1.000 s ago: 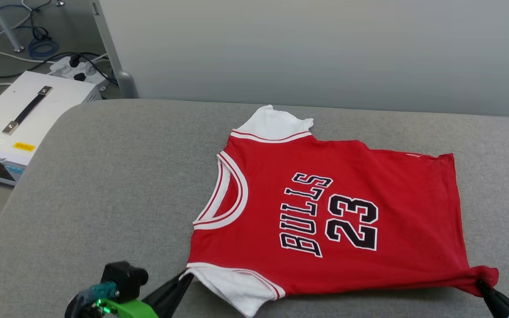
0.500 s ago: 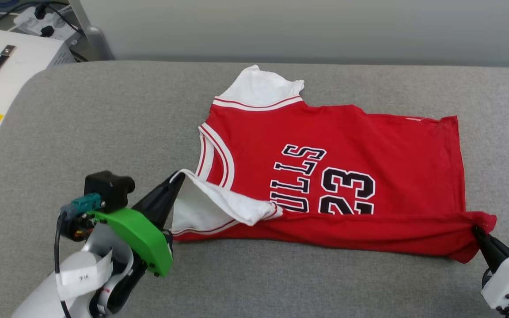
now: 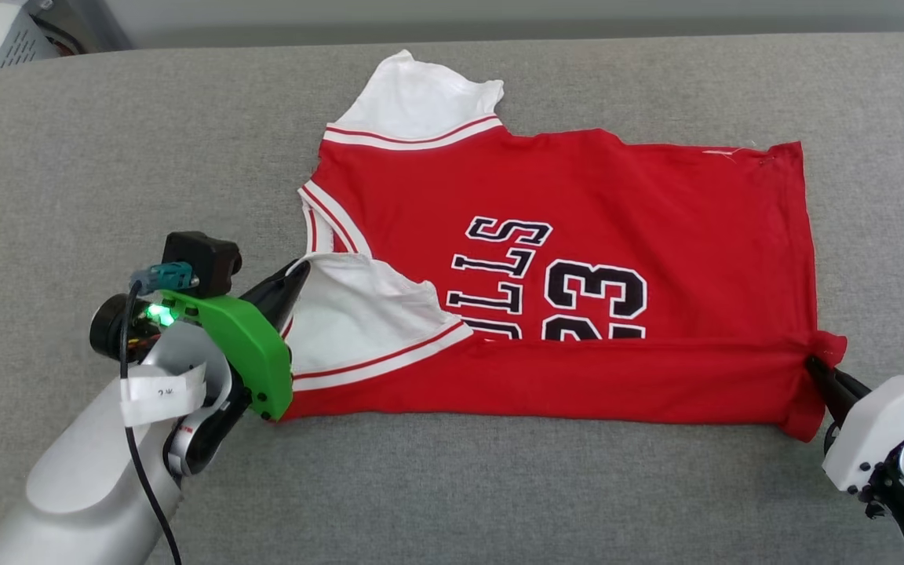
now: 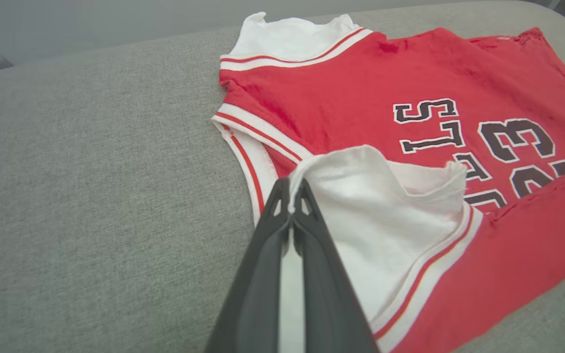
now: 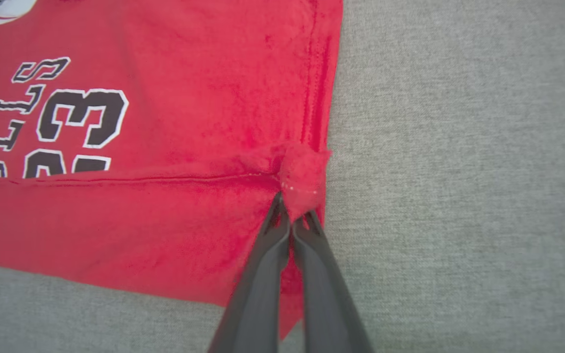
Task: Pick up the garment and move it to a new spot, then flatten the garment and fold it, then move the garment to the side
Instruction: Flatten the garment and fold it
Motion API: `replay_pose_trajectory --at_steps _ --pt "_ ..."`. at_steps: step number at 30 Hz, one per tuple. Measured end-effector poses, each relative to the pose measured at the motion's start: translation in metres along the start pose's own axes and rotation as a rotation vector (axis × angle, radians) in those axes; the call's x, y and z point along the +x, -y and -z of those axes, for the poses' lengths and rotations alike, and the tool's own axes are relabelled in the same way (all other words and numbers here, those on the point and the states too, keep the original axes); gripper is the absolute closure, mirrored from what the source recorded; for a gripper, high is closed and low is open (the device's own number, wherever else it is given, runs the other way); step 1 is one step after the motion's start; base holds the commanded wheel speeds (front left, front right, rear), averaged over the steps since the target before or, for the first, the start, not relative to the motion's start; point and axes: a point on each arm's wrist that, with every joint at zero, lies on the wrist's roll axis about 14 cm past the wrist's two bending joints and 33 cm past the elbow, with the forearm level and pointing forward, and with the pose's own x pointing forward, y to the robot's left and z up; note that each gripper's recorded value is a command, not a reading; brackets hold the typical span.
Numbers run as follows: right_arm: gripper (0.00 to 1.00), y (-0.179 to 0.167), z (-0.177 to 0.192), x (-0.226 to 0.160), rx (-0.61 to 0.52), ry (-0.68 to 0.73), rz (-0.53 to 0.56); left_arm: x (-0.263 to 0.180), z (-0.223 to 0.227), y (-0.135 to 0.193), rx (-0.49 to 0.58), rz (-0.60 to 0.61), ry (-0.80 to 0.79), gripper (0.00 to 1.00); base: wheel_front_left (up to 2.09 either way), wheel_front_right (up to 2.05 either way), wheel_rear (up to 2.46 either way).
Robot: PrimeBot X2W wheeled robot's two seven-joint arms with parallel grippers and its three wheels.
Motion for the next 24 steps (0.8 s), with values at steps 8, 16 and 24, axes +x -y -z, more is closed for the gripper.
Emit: replay_pose_trajectory --at_steps 8,16,24 --pt "0.0 0.007 0.001 0.008 0.006 -0.004 0.029 0.014 0.013 -0.01 -0.002 -0.035 -0.024 0.0 0.0 0.0 0.0" --pt "0.0 0.001 -0.024 0.0 -0.038 0.093 0.017 0.004 -0.009 -0.016 -0.056 -0.088 0.109 0.0 0.0 0.0 0.0" --pt "0.0 -0.015 -0.057 -0.026 -0.117 0.235 -0.003 -0.029 -0.028 -0.019 -0.153 -0.161 0.25 0.0 0.0 0.0 0.0"
